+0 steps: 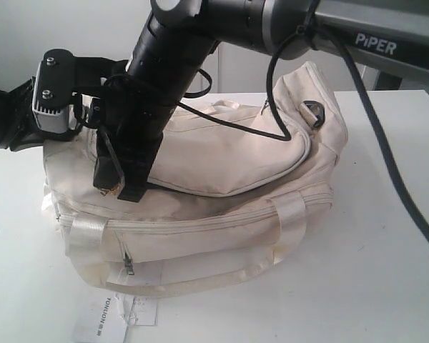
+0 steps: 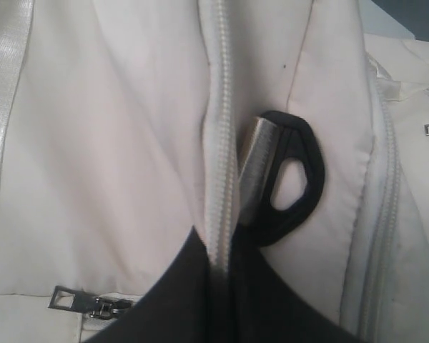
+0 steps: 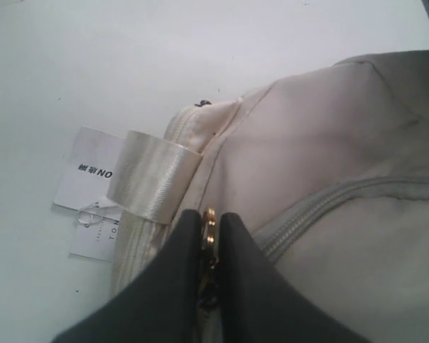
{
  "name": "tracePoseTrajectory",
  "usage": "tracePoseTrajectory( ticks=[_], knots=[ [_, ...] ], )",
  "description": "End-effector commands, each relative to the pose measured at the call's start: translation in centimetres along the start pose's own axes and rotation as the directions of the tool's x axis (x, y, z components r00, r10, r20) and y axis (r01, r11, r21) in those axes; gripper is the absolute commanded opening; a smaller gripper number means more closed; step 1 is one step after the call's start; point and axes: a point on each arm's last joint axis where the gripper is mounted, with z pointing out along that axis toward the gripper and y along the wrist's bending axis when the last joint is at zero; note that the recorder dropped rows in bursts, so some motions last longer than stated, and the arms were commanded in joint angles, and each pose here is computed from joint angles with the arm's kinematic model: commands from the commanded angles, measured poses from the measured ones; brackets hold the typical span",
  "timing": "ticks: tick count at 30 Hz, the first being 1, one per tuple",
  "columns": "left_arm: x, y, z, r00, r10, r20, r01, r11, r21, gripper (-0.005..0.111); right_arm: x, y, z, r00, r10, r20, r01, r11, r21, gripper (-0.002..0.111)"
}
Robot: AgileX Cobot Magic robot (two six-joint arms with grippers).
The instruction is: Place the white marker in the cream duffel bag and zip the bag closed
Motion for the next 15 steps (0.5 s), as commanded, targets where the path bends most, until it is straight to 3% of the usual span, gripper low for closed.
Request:
tracePoseTrajectory(
  ticks=[1,15],
  knots=[
    [-0.26,0.17,-0.01,0.999,-0.022,0.041,0.023,1.0,-0.014,0.0,-0.08,0.67,-0.91,1.0,-0.007,-0.025,0.006,1.0,-0.029,0.0],
    [-0.26,0.17,-0.01,0.999,-0.022,0.041,0.023,1.0,-0.014,0.0,0.29,0.48,-0.92,0.998,0.018,-0.067,-0.019,1.0,-0.006,0.0]
  ],
)
